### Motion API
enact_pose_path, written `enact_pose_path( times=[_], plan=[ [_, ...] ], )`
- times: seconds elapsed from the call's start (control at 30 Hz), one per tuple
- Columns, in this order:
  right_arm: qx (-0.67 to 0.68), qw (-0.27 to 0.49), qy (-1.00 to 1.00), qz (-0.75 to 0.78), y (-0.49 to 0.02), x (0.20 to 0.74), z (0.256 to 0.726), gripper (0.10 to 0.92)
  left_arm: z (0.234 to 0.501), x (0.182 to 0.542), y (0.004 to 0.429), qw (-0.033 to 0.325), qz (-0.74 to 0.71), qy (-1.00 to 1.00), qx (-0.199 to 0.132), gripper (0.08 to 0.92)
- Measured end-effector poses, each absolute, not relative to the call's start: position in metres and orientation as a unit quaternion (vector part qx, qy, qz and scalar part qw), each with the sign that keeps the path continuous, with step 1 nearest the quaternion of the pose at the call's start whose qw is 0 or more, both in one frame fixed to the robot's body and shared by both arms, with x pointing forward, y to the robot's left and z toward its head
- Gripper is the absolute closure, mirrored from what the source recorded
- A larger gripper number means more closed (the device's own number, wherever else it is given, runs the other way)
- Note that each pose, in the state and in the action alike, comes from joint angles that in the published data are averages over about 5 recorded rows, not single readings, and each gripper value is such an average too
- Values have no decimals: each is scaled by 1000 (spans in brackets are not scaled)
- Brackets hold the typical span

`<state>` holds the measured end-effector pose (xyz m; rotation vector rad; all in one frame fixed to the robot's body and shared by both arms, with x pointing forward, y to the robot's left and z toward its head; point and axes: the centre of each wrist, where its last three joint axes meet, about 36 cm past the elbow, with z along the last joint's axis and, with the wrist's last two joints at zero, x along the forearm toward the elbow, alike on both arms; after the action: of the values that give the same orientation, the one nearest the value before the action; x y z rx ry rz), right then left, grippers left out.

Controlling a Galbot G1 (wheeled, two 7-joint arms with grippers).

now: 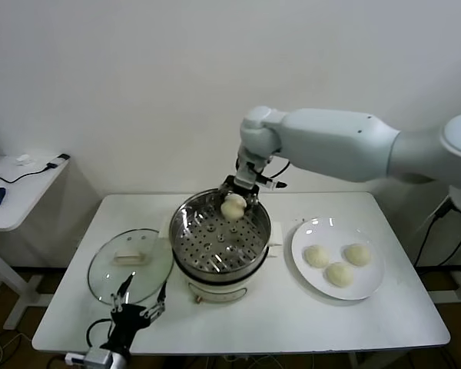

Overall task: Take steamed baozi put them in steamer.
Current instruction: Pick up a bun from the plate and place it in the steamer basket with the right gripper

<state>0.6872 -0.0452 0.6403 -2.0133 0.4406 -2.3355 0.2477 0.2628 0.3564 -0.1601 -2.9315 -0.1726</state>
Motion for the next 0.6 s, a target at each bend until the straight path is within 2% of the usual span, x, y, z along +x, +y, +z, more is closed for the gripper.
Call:
enact_pose_path(
  times=[0.43, 0.6],
  plan=[
    [-654, 36, 128, -745, -33, 720, 594, 350, 353, 254, 267, 96, -62, -992, -45, 177],
    [-660, 36, 132, -739, -34, 729, 588, 247, 354, 256, 269, 94, -63, -993, -43, 177]
  ],
)
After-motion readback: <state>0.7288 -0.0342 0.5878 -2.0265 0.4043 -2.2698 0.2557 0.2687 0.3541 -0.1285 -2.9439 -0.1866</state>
